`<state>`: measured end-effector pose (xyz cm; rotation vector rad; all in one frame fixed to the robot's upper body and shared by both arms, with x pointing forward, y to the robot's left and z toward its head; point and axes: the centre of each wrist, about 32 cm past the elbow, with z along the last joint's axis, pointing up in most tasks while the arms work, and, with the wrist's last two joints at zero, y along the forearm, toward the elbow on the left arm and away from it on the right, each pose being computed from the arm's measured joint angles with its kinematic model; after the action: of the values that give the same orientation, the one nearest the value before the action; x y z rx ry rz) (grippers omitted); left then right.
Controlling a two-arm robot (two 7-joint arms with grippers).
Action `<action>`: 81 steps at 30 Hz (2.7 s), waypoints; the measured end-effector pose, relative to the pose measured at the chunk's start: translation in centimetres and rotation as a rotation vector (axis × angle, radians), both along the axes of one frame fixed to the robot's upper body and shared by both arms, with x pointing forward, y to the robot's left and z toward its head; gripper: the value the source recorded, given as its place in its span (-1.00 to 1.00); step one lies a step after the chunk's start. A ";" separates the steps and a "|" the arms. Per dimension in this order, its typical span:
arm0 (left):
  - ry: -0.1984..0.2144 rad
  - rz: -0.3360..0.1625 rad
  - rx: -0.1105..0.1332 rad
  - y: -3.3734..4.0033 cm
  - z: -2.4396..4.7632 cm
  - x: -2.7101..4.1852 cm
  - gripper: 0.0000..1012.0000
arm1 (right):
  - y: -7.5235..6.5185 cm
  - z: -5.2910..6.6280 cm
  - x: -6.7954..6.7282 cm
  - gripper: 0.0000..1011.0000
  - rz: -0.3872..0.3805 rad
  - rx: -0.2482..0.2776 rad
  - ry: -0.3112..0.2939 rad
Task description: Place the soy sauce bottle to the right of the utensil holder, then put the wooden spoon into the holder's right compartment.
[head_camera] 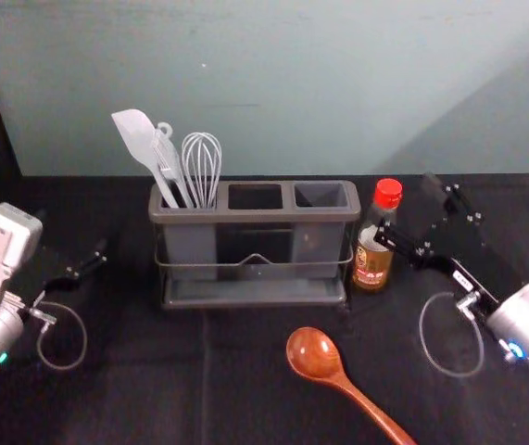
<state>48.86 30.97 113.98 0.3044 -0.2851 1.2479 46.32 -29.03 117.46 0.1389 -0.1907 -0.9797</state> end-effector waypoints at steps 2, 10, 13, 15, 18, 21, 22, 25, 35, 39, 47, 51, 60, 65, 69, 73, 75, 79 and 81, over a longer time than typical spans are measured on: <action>0.000 0.000 0.000 0.00 0.00 0.00 1.00 | 0.2 -0.1 -0.6 0.98 0.003 -0.007 0.000; 0.000 0.000 0.000 0.00 0.00 0.00 1.00 | 2.0 -1.1 -3.0 0.98 0.054 -0.050 0.023; 0.000 0.000 0.000 0.00 0.00 0.00 1.00 | 2.6 -1.5 -3.4 0.98 0.074 -0.064 0.030; 0.000 0.000 0.000 0.00 0.00 0.00 1.00 | 3.2 -1.9 -3.7 0.98 0.089 -0.072 0.033; 0.000 0.000 0.000 0.00 0.00 0.00 1.00 | 3.9 -2.7 -4.1 0.98 0.108 -0.090 0.046; 0.000 0.000 0.000 0.00 0.00 0.00 1.00 | 4.6 -3.7 -4.3 0.98 0.123 -0.115 0.069; 0.000 0.000 0.000 0.00 0.00 0.00 1.00 | 4.8 -4.0 -4.4 0.98 0.125 -0.120 0.075; 0.000 0.000 0.000 0.00 0.00 0.00 1.00 | 5.1 -4.9 -4.4 0.98 0.126 -0.129 0.093; 0.000 0.000 0.000 0.00 0.00 0.00 1.00 | 5.3 -5.6 -4.4 0.98 0.123 -0.129 0.091; 0.000 0.000 0.000 0.00 0.00 0.00 1.00 | 5.3 -5.5 -4.4 0.98 0.123 -0.130 0.091; 0.000 0.000 0.000 0.00 0.00 0.00 1.00 | 5.2 -5.4 -4.4 0.98 0.123 -0.129 0.092; 0.000 0.000 0.000 0.00 0.00 0.00 1.00 | 5.2 -5.4 -4.4 0.98 0.123 -0.128 0.092; 0.000 0.000 0.000 0.00 0.00 0.00 1.00 | 5.6 -4.1 -4.1 0.98 0.102 -0.190 0.244; 0.000 0.000 0.000 0.00 0.00 0.00 1.00 | 5.7 -2.4 -4.5 0.98 0.110 -0.205 0.347; 0.000 0.000 0.000 0.00 0.00 0.00 1.00 | 6.2 -0.9 -4.8 0.98 0.106 -0.228 0.433; 0.000 0.000 0.000 0.00 0.00 0.00 1.00 | 7.0 0.7 -5.1 0.98 0.081 -0.286 0.513; 0.000 0.000 0.000 0.00 0.00 0.00 1.00 | 7.6 1.5 -5.3 0.98 0.055 -0.327 0.547; 0.000 0.000 0.000 0.00 0.00 0.00 1.00 | 8.4 2.5 -5.6 0.98 0.013 -0.362 0.581; 0.000 0.000 0.000 0.00 0.00 0.00 1.00 | 8.6 2.7 -5.8 0.98 -0.002 -0.369 0.591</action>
<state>48.86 30.97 113.98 0.3046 -0.2850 1.2479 40.55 -20.38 120.17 -0.4860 0.1735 -0.9328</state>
